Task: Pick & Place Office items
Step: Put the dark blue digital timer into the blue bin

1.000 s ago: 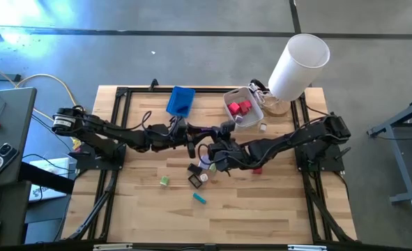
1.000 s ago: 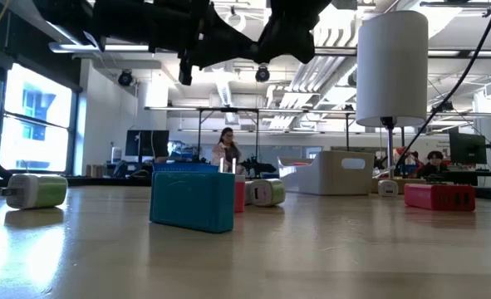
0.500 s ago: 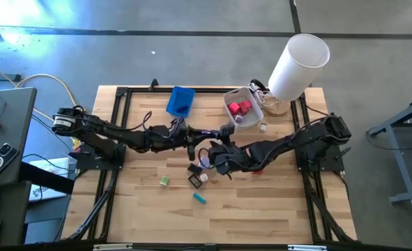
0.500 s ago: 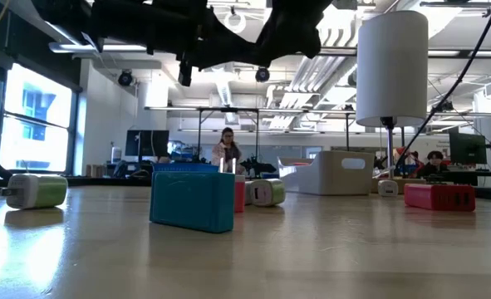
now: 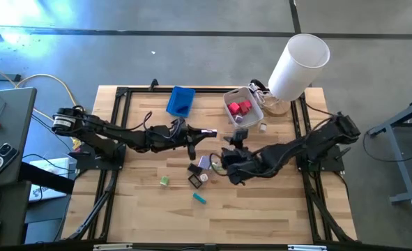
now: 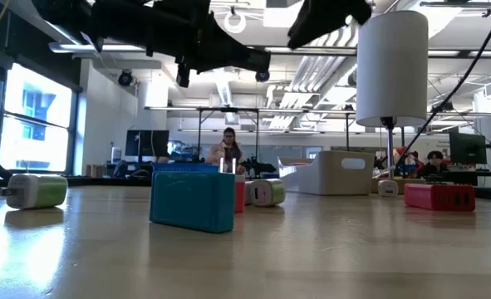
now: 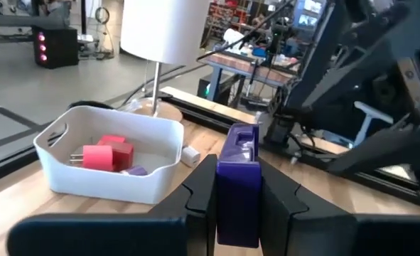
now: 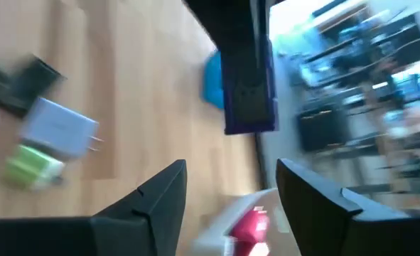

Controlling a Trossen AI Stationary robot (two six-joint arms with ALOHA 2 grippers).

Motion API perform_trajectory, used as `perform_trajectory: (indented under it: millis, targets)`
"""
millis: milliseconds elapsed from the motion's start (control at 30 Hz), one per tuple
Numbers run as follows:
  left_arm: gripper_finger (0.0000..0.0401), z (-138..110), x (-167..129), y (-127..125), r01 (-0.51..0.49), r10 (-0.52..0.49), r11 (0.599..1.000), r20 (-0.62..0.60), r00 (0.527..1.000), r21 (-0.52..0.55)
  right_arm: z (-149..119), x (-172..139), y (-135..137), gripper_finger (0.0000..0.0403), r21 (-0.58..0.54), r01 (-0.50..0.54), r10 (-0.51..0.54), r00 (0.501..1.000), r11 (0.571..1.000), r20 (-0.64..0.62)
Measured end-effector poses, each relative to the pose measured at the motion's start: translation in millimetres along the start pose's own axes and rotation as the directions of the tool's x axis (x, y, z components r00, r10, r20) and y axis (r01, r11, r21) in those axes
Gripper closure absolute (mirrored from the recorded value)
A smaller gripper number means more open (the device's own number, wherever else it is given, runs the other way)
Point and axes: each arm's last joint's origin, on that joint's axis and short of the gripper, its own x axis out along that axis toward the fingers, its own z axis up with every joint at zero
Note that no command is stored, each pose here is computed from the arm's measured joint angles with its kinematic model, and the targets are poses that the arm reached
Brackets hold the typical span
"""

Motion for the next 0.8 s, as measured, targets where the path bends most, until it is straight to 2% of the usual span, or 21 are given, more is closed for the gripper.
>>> perform_trajectory:
  millis: [167,300,433,667,733,800]
  targets:
    - [0.0345,-0.4,-0.1,-0.2,0.005,-0.005,1.0,-0.006,1.0,0.001,-3.2,-24.0,-20.9,0.0198,0.131,-0.167,0.161,0.985,0.977,0.057]
    - [0.0345,-0.9,-0.2,-0.1,0.005,-0.005,1.0,-0.013,1.0,0.004,-9.3,-36.8,-29.4,0.0198,0.157,-0.28,0.266,0.958,0.947,0.104]
    - [0.0345,-1.7,-0.6,-0.8,0.007,-0.007,1.0,-0.02,1.0,0.004,-22.2,-40.7,-33.0,0.0198,0.192,-0.325,0.301,0.943,0.926,0.142]
    - [0.0345,0.3,-4.4,-1.8,0.011,-0.009,0.999,-0.043,0.999,0.036,-54.1,-37.1,-28.0,0.0198,0.267,-0.355,0.295,0.925,0.896,0.238]
    - [0.0345,1.6,-7.1,3.3,-0.019,0.024,0.998,-0.08,0.996,0.056,-59.8,-36.1,-25.4,0.0198,0.29,-0.396,0.309,0.902,0.871,0.303]
    - [0.0345,5.2,-8.6,10.9,-0.063,0.07,0.996,-0.102,0.992,0.07,-72.5,-31.0,-18.4,0.0198,0.287,-0.424,0.332,0.888,0.859,0.317]
